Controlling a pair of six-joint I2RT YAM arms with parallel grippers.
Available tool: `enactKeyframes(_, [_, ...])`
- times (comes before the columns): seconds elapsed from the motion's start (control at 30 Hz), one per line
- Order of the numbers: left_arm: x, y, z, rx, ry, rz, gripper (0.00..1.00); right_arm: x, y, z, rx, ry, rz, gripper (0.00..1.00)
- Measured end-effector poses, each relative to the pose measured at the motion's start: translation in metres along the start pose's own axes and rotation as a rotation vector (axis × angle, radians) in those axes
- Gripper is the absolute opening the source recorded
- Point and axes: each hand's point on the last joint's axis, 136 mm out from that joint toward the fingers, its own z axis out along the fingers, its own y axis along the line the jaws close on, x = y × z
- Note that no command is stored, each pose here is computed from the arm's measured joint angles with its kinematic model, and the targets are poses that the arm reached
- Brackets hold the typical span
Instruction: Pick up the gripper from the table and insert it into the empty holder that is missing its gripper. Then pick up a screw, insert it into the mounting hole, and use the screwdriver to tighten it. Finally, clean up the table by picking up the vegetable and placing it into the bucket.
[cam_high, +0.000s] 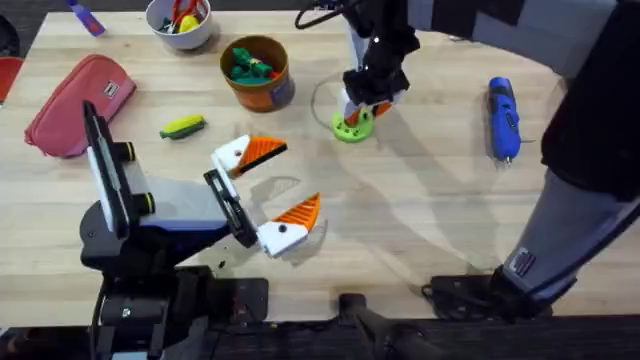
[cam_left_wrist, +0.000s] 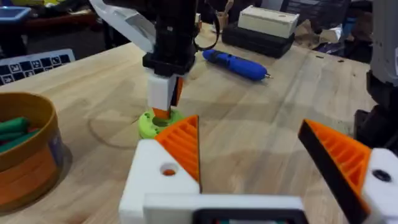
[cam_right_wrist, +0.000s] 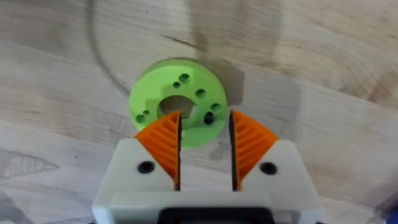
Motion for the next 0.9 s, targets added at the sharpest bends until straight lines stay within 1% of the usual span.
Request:
enactKeyframes(0.17, [0.0, 0.0, 0.0, 0.0, 0.0, 0.0, 0.985, 0.0004, -0.0001, 0.0024, 0.001, 0.005, 0.0, 0.35])
enactKeyframes(0.2, [0.0, 0.0001, 0.0, 0.0, 0.0, 0.0, 0.987, 0.0004, 0.0, 0.0024, 0.001, 0.005, 0.0, 0.328])
enactKeyframes(0.23, [0.0, 0.0, 0.0, 0.0, 0.0, 0.0, 0.988, 0.0005, 0.0, 0.0025, 0.001, 0.006, 0.0, 0.265])
enactKeyframes(0.3, [0.0, 0.0, 0.0, 0.0, 0.0, 0.0, 0.987, 0.0004, -0.0001, 0.0025, 0.001, 0.005, 0.0, 0.234])
enactKeyframes(0.43, [0.0, 0.0, 0.0, 0.0, 0.0, 0.0, 0.986, -0.0002, 0.0, 0.0025, 0.001, 0.003, 0.0, 0.198])
enactKeyframes(0.9, [0.0, 0.0001, 0.0, 0.0, 0.0, 0.0, 0.987, -0.0006, -0.0008, 0.0025, 0.005, 0.001, 0.003, 0.009])
